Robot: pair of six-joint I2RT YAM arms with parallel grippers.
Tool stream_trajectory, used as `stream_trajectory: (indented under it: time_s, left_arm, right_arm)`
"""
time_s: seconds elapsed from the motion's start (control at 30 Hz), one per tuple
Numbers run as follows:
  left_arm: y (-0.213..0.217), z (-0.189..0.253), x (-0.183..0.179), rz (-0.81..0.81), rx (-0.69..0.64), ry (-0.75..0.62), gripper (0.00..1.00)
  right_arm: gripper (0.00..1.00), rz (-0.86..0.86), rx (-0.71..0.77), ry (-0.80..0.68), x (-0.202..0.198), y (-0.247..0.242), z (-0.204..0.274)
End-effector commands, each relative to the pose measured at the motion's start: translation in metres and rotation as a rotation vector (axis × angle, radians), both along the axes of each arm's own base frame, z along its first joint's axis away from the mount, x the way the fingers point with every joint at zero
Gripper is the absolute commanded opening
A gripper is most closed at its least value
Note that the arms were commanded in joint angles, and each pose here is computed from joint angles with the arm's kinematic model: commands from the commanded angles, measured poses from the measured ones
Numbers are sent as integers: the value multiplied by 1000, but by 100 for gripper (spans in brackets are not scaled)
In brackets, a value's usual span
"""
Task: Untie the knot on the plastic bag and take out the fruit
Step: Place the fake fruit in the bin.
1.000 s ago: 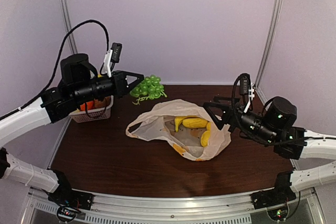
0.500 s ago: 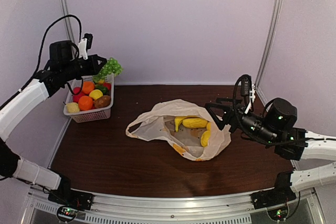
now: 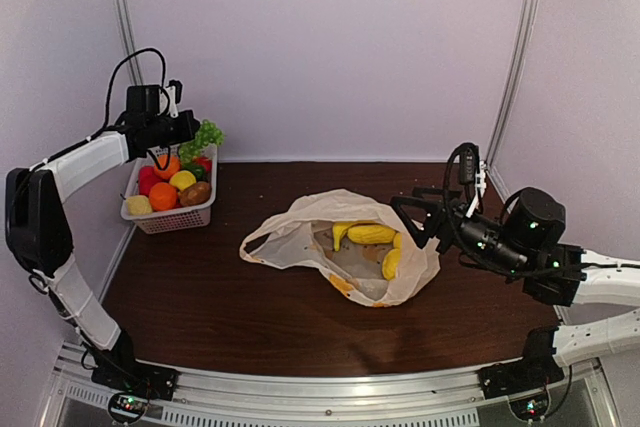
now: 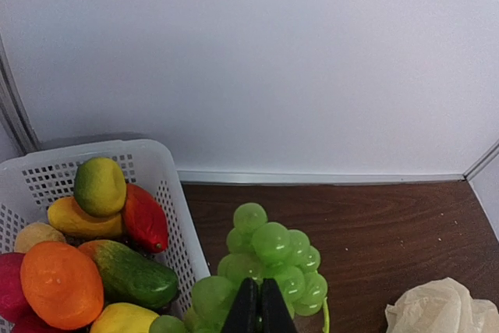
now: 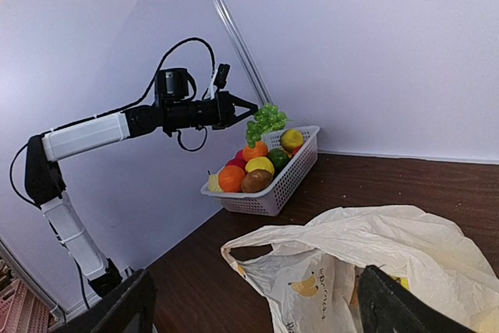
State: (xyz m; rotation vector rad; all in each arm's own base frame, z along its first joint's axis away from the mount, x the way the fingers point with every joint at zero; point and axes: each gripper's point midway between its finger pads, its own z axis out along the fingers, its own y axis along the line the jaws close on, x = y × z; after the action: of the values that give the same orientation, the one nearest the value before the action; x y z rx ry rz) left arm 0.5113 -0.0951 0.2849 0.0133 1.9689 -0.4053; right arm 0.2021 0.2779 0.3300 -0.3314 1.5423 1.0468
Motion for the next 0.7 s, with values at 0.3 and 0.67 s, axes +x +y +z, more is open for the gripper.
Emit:
stream_trajectory:
  time_s: [0.3,0.67]
  left_arm:
    - [48,-3,90,255,72,-100,0]
    - [70,-32,116,322,203,-45,0]
  right_arm:
    - [91,-4,-2,49,3,2,-21]
    - [91,-25,-18,60,6,1,-24]
